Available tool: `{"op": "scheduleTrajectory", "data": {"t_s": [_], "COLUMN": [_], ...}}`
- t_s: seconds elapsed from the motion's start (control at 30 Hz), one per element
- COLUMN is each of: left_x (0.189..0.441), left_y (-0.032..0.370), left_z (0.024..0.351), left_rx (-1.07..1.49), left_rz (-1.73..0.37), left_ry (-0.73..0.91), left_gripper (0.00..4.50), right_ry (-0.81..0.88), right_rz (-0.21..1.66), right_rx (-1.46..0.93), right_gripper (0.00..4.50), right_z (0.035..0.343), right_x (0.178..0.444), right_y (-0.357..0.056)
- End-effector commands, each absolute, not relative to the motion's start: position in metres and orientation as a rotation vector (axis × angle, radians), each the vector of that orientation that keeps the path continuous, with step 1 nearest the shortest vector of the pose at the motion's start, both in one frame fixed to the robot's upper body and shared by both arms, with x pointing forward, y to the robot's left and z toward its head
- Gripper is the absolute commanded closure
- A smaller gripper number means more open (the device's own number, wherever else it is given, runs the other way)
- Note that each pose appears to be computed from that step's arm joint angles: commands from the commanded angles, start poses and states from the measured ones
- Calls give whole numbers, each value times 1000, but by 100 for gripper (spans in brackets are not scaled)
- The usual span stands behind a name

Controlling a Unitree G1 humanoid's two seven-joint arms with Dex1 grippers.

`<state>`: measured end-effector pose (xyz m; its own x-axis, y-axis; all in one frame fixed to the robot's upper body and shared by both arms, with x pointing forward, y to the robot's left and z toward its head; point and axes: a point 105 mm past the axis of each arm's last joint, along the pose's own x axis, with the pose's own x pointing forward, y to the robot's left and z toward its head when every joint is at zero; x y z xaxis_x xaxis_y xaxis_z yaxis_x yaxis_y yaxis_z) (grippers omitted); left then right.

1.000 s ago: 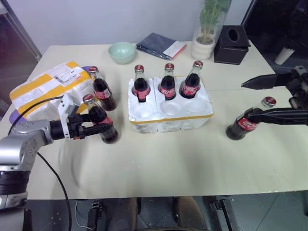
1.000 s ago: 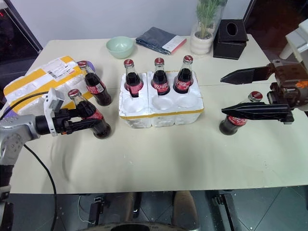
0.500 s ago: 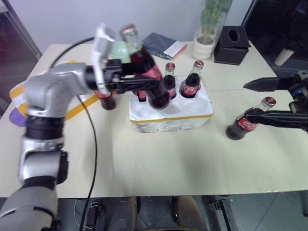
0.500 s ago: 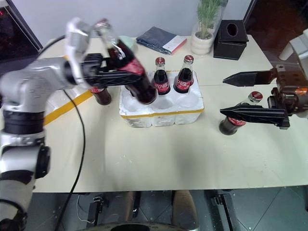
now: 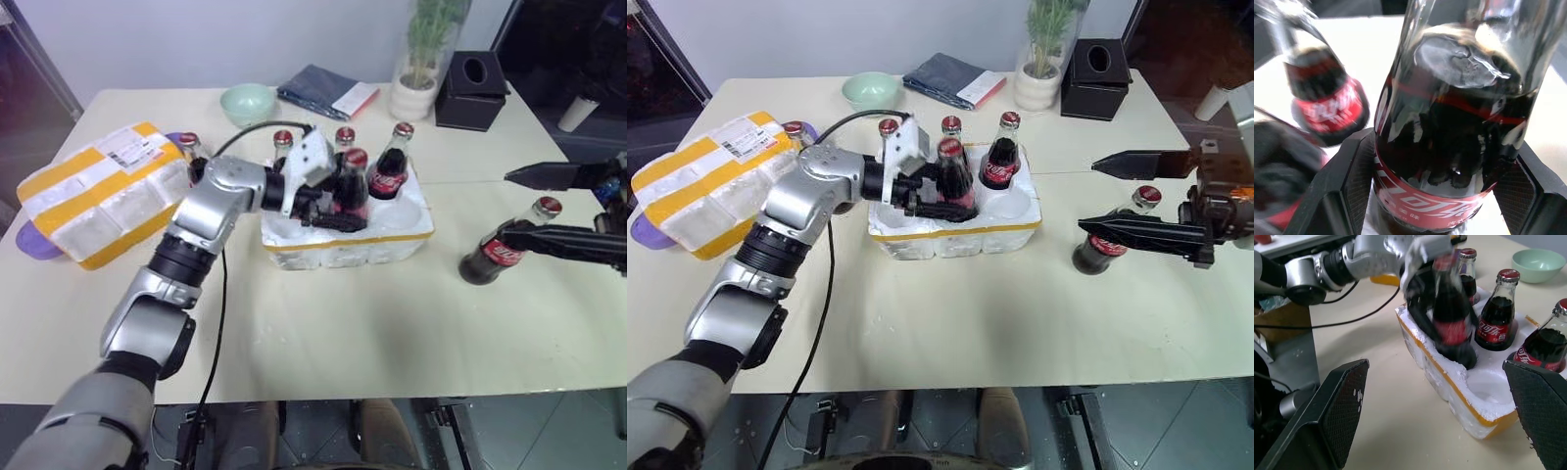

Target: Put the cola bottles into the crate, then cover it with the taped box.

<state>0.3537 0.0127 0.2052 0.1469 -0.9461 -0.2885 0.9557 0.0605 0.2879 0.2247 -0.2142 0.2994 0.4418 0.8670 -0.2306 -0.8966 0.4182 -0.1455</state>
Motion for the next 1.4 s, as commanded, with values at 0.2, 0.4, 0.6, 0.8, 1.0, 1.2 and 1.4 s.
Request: {"op": "scheduleTrajectory", "data": {"t_s": [0.2,0.4,0.6,0.8,1.0,1.2,1.4], "left_x": [361,326,294,305,352,383,398], "left_y": [19,78,157,215,237,221,221], "left_z": [194,254,257,234,220,194,191], "left_rx": [523,299,250,226,184,202,214], "left_rz": [-1351,-1248,-896,-495,-197,-215,-227], "left_ry": [5,-127,-48,36,32,74,72], "left_gripper": [6,6,6,6,6,6,6], "right_ry": [89,78,81,69,58,48,40], "right_rz": [1109,1122,1124,1131,1146,1152,1147], "right_rx": [-305,-298,-294,-286,-286,-277,-267], "right_gripper": [0,0,0,0,0,0,0], "right_z": [297,296,292,294,298,301,303], "right_x": [231,238,239,243,247,247,246], "right_y": [-209,-205,-208,-208,-205,-202,-201]}}
